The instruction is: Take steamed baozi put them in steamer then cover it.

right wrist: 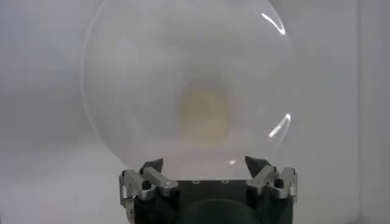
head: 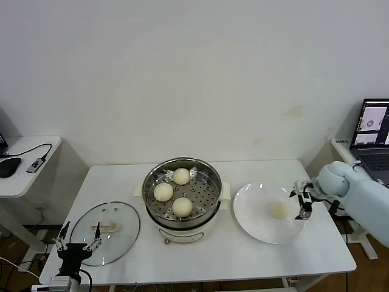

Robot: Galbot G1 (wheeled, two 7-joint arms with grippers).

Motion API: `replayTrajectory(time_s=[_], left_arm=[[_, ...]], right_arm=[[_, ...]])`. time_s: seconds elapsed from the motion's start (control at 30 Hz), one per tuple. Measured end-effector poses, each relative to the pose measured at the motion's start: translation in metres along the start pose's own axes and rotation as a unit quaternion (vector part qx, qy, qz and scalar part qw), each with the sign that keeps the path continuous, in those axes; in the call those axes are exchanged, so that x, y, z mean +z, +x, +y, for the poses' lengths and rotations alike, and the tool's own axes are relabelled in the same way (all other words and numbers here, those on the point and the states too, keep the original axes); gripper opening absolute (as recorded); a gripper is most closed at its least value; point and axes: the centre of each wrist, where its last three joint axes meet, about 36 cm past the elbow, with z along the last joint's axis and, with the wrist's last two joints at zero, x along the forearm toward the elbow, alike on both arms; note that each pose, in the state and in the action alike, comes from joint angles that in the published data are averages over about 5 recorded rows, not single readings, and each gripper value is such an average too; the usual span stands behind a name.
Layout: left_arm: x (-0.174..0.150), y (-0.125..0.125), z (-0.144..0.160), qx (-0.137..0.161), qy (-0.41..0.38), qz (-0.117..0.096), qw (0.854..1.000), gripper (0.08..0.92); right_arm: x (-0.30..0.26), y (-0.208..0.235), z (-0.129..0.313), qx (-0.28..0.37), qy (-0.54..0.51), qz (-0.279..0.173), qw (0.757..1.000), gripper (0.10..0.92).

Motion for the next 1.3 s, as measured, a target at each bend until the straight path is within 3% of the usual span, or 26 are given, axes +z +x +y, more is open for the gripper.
replayTrajectory(time_s=[0.47, 1.03, 1.3], left_arm=[[0.002, -0.004, 0.003, -0.003, -0.004, -0.001, 1.000, 0.823], [0.003, -0.005, 0.003, -0.004, -0.004, -0.001, 1.000, 0.823], [0.002, -0.005, 0.003, -0.004, -0.003, -0.002, 1.000, 0.823]], right_arm=[[-0.016, -0.031, -0.008, -0.013, -0.005, -0.002, 1.000, 0.816], [-0.028, -0.039, -0.012, -0.017, 0.002, -0.004, 1.000, 0.572], [-0.028, -0.016, -0.018, -0.007, 0.002, -0.004, 1.000, 0.556]])
